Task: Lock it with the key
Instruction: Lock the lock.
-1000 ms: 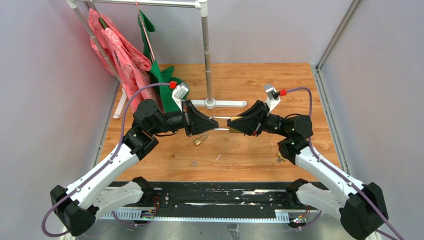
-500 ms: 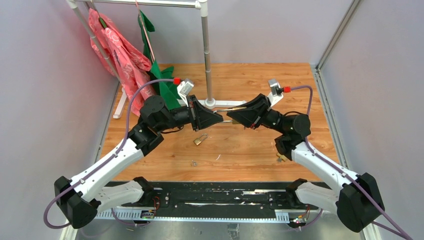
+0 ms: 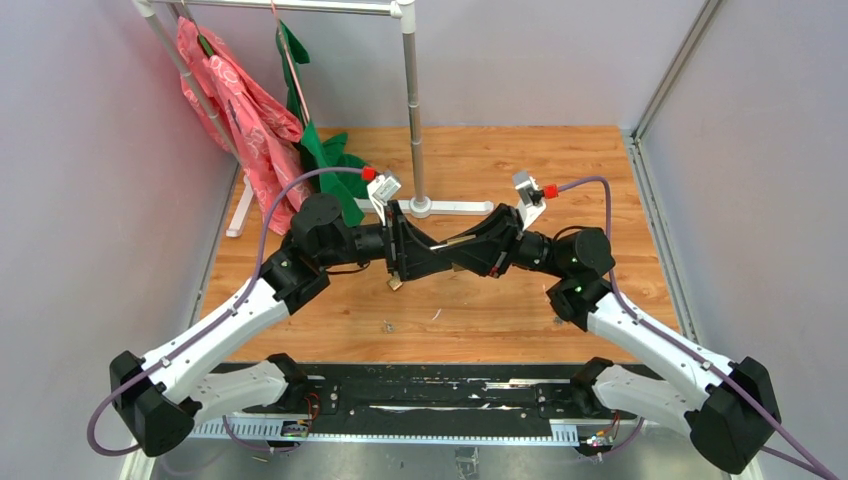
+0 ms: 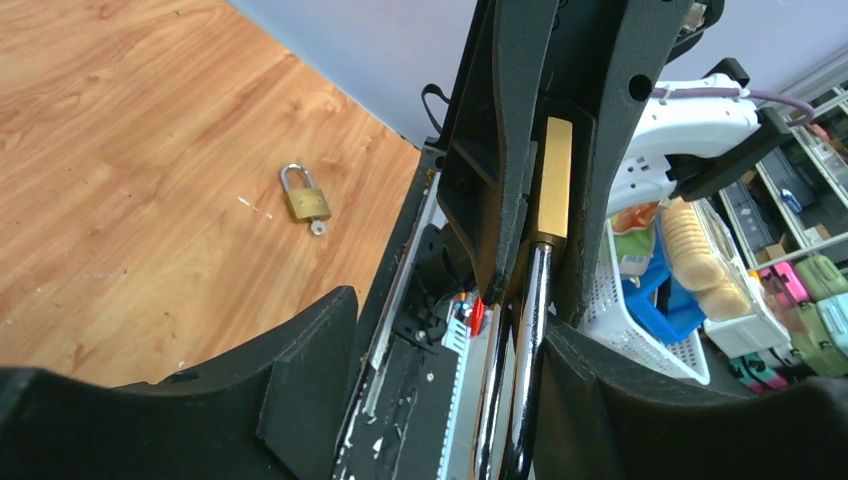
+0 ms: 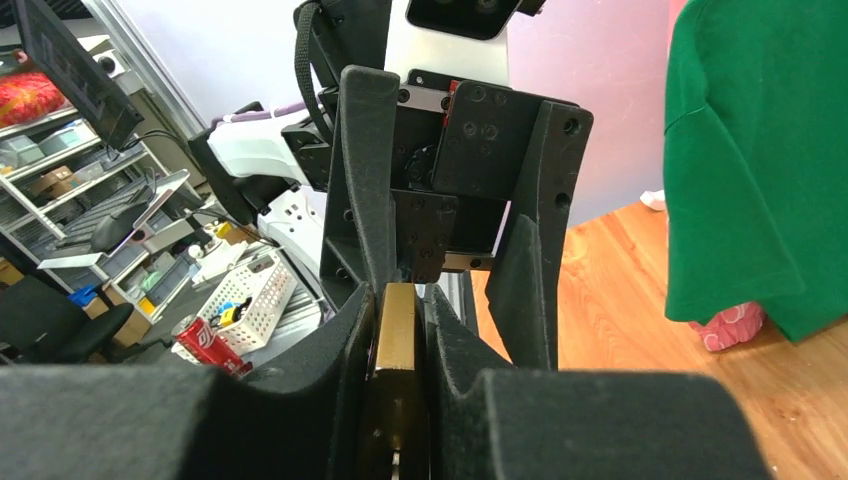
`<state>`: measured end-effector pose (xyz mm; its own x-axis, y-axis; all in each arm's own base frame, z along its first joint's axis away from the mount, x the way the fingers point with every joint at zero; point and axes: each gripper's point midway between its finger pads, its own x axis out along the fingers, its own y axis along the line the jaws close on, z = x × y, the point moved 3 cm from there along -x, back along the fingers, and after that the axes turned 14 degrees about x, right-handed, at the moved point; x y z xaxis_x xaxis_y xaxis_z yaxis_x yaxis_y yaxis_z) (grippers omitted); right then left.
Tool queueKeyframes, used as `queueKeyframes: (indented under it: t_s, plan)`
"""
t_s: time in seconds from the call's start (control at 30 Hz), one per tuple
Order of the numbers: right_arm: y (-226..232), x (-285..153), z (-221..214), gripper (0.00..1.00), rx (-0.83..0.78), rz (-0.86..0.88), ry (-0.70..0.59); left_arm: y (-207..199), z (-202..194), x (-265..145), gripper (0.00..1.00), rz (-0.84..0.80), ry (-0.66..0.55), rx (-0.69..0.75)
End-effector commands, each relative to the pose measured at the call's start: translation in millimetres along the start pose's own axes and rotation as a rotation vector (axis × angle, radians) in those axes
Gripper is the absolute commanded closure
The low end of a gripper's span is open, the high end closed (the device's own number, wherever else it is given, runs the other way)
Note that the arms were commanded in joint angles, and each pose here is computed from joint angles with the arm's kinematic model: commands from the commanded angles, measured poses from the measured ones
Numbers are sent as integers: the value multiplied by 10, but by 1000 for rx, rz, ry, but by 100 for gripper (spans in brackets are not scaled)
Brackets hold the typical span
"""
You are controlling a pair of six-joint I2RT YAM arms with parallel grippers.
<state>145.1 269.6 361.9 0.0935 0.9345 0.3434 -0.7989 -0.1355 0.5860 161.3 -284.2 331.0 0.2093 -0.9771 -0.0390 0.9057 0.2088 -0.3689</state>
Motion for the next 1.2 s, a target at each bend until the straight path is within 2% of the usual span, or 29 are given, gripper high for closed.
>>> queueKeyframes:
  t_s: [0.0, 0.13, 0.23, 0.4, 0.6, 0.77, 0.93, 1.0, 1.03, 1.17]
  plan:
    - [231, 30, -115, 100, -6, 93, 53, 3, 43, -49, 35, 7, -52, -8]
    - [245, 27, -91, 100, -7, 90, 45, -40, 92, -153, 36, -3, -103, 5]
    - [224, -4, -53, 100, -7, 73, 20, -87, 85, -228, 39, -14, -98, 22]
    - [182, -98, 17, 100, -14, 31, -28, -97, 82, -422, 49, 24, -110, 51]
    - [195, -96, 40, 100, -5, 46, -41, -94, 40, -431, 44, -5, -111, 26]
    - [225, -83, 82, 100, -3, 60, -54, -142, -19, -367, 38, -96, -103, -6]
    - [212, -73, 104, 100, 0, 58, -65, -160, -48, -367, 43, -117, -92, 1]
    - [202, -65, 108, 100, 5, 58, -68, -166, -33, -371, 49, -115, -98, 5]
    - [200, -62, 109, 100, 6, 59, -68, -164, -29, -372, 57, -113, -99, 6]
    - [152, -53, 97, 100, 25, 48, -71, -168, 3, -364, 99, -114, -102, 7]
